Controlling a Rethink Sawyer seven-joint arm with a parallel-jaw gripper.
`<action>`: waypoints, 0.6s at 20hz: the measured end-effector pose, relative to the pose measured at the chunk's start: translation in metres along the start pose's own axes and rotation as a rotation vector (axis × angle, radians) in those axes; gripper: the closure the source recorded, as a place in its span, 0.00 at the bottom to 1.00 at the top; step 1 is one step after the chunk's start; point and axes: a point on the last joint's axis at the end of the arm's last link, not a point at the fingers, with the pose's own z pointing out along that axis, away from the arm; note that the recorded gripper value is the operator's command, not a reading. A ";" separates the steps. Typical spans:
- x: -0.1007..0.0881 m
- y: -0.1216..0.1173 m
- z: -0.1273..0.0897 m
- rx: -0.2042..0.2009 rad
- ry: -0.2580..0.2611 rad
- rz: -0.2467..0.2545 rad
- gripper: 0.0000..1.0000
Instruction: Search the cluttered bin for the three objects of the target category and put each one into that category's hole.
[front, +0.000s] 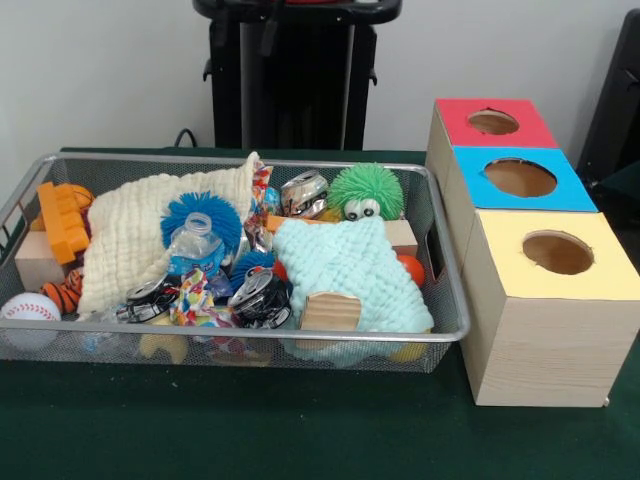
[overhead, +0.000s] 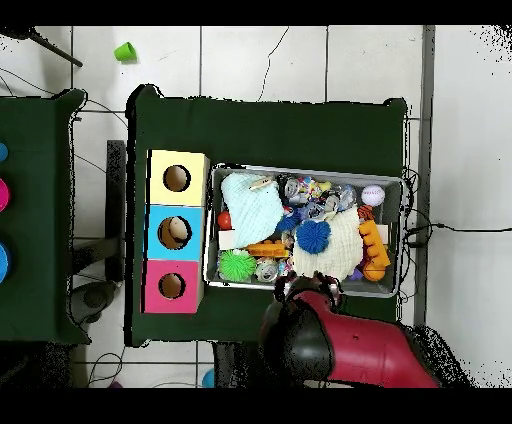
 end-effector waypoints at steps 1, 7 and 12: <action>0.000 -0.008 0.003 -0.004 -0.001 0.015 0.00; -0.004 -0.054 0.029 -0.047 -0.018 0.093 0.00; -0.004 -0.080 0.053 -0.090 -0.031 0.111 0.00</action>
